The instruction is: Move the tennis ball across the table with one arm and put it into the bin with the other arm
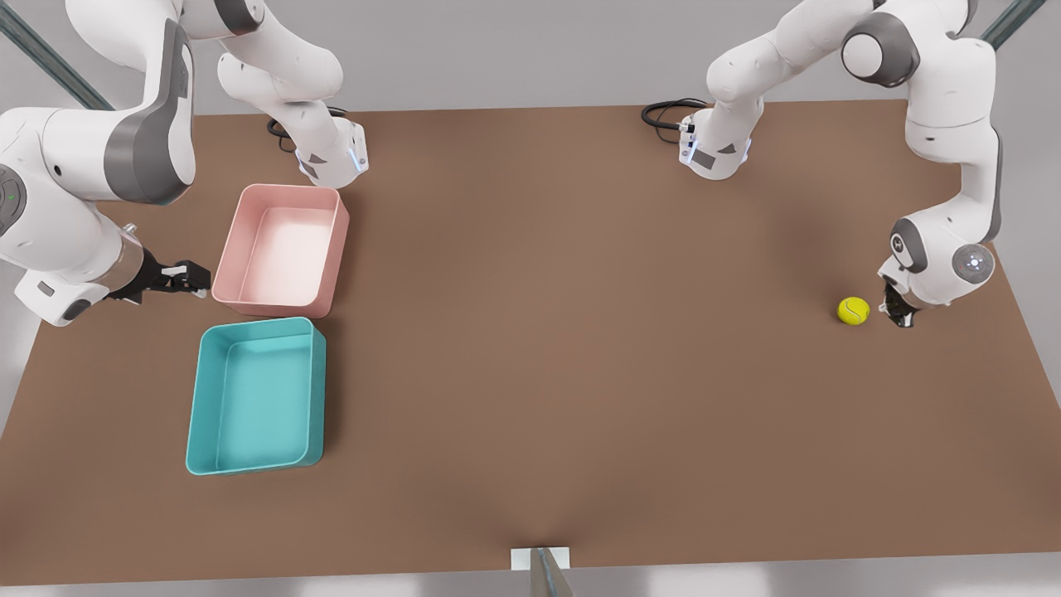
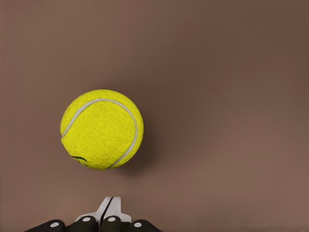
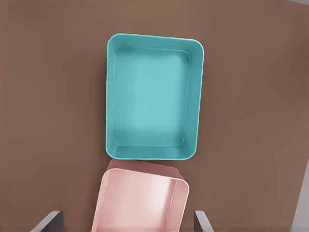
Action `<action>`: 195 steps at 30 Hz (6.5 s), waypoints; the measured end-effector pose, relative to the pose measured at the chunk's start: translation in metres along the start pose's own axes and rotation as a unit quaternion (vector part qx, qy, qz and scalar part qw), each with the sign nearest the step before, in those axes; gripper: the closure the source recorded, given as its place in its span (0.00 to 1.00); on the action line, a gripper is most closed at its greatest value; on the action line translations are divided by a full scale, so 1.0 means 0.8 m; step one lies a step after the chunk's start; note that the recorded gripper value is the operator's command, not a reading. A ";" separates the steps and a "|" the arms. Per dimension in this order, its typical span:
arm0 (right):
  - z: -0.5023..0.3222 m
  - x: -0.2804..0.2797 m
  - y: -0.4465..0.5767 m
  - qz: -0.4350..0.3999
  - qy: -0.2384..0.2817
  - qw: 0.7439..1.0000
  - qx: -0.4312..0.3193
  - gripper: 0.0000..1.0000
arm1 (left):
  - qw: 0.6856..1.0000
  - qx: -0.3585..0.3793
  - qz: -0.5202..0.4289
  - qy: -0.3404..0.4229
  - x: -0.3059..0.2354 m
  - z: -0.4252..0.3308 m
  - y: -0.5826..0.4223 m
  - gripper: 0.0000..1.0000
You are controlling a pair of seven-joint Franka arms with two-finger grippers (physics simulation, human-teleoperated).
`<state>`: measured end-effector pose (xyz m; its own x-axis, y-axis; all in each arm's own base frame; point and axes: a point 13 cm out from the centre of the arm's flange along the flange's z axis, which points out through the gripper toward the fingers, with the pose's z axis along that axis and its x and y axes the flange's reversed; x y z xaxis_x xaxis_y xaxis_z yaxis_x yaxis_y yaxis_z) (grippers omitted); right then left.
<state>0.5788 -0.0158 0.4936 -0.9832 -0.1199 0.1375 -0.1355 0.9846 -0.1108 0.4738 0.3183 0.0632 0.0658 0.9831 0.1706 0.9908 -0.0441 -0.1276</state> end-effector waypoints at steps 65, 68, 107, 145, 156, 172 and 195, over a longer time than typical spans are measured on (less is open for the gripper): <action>0.354 0.163 0.317 -0.243 0.039 0.969 0.022 0.00 | 0.672 0.150 -0.725 -0.024 -0.386 -0.547 0.070 0.00; 0.390 0.206 0.361 -0.330 0.046 0.942 0.033 0.00 | 0.664 0.154 -0.732 -0.019 -0.385 -0.546 0.067 0.00; 0.536 0.290 0.271 -0.649 0.106 0.750 0.068 0.00 | 0.634 0.169 -0.754 -0.036 -0.440 -0.562 0.101 0.00; 0.580 0.319 0.275 -0.657 0.118 0.741 0.067 0.00 | 0.626 0.173 -0.760 -0.027 -0.444 -0.553 0.103 0.00; 0.594 0.301 0.232 -0.631 0.124 0.763 0.064 0.00 | 0.625 0.173 -0.761 -0.026 -0.443 -0.551 0.104 0.00; 0.590 0.282 0.249 -0.635 0.112 0.761 0.071 0.45 | 0.625 0.173 -0.761 -0.026 -0.443 -0.551 0.104 0.00; 0.370 -0.025 0.122 -0.382 -0.070 0.921 0.036 0.45 | 0.634 0.146 -0.758 -0.036 -0.466 -0.562 0.120 0.00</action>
<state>0.5495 0.0446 0.1888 -0.6022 -0.7948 0.0746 -0.7976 0.5949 -0.1000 0.5976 -0.1327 0.4268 -0.9533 -0.1379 0.2686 -0.1561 0.9866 -0.0476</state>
